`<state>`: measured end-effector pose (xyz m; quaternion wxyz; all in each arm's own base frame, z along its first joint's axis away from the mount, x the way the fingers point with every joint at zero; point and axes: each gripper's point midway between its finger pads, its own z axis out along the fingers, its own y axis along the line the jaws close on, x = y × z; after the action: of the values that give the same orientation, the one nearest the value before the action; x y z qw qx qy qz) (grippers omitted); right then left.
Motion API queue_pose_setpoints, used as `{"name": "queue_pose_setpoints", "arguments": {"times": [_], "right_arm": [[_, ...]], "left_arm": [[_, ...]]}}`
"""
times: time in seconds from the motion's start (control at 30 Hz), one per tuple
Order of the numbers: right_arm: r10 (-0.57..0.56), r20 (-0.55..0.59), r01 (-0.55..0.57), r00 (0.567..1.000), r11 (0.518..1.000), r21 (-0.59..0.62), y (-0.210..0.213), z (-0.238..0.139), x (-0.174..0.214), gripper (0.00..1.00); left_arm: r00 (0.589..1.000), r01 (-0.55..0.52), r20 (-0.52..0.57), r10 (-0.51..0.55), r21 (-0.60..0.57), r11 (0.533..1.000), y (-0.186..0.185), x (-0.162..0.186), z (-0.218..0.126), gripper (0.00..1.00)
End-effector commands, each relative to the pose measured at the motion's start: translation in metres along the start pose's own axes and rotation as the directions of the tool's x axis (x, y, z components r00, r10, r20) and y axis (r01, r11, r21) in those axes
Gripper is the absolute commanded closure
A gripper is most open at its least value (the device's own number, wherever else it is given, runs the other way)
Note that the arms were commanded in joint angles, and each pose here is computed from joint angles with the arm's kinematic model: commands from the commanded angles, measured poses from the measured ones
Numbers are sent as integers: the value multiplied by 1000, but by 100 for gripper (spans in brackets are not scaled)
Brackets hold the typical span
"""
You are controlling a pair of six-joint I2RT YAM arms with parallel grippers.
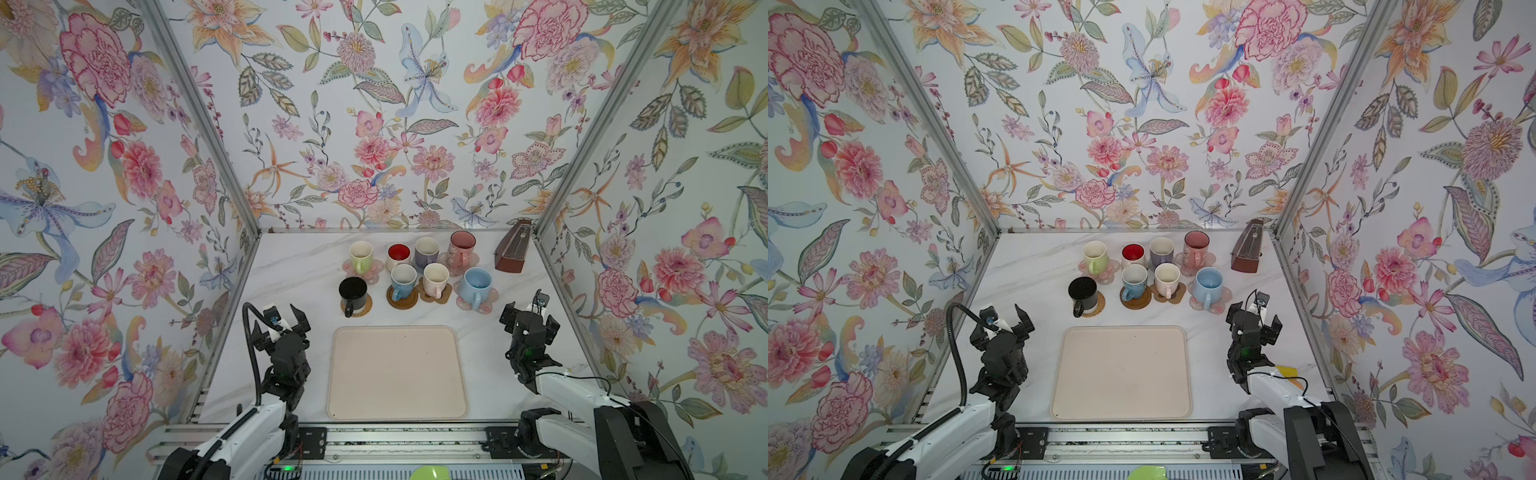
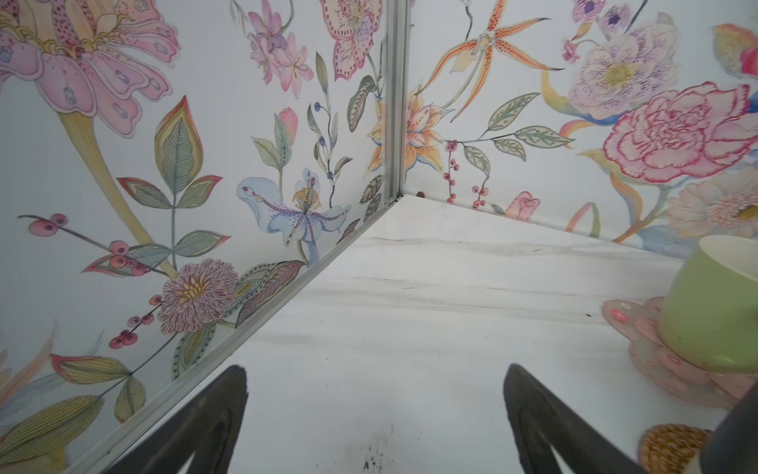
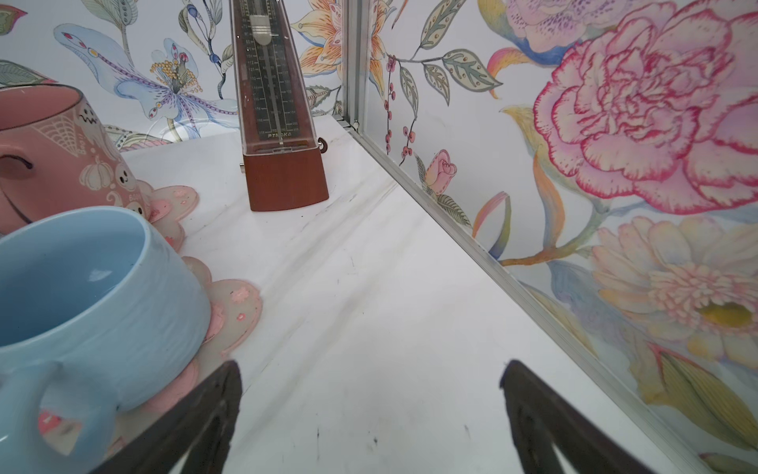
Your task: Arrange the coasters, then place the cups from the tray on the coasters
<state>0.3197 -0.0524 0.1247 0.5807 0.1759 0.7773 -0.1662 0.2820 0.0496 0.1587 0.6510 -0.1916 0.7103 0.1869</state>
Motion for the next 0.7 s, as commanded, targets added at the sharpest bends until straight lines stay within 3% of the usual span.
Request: {"name": "queue_pose_setpoints", "arguments": {"times": [0.0,0.13,0.27,0.37,0.47,0.67], "right_arm": [[70,164,-65,984,997,-37,3,1,-34,1],[75,158,-68,985,997,-46,3,7,-22,1],[50,182,-36,982,996,-78,11,10,-26,1],[34,191,-15,981,995,-101,16,11,-25,1],[45,208,-24,977,995,-101,13,13,-22,1],[53,199,-32,979,994,-107,14,21,-17,1]], "left_arm": [[995,53,82,-52,-8,999,5,-13,7,1],[997,76,30,-76,-4,997,3,8,26,1],[997,13,70,-12,-6,1000,-4,0,36,1],[996,23,87,-24,12,1000,-4,2,44,1],[993,11,119,-21,82,997,-13,3,43,1],[997,-36,70,24,168,985,-33,11,52,1]]}}
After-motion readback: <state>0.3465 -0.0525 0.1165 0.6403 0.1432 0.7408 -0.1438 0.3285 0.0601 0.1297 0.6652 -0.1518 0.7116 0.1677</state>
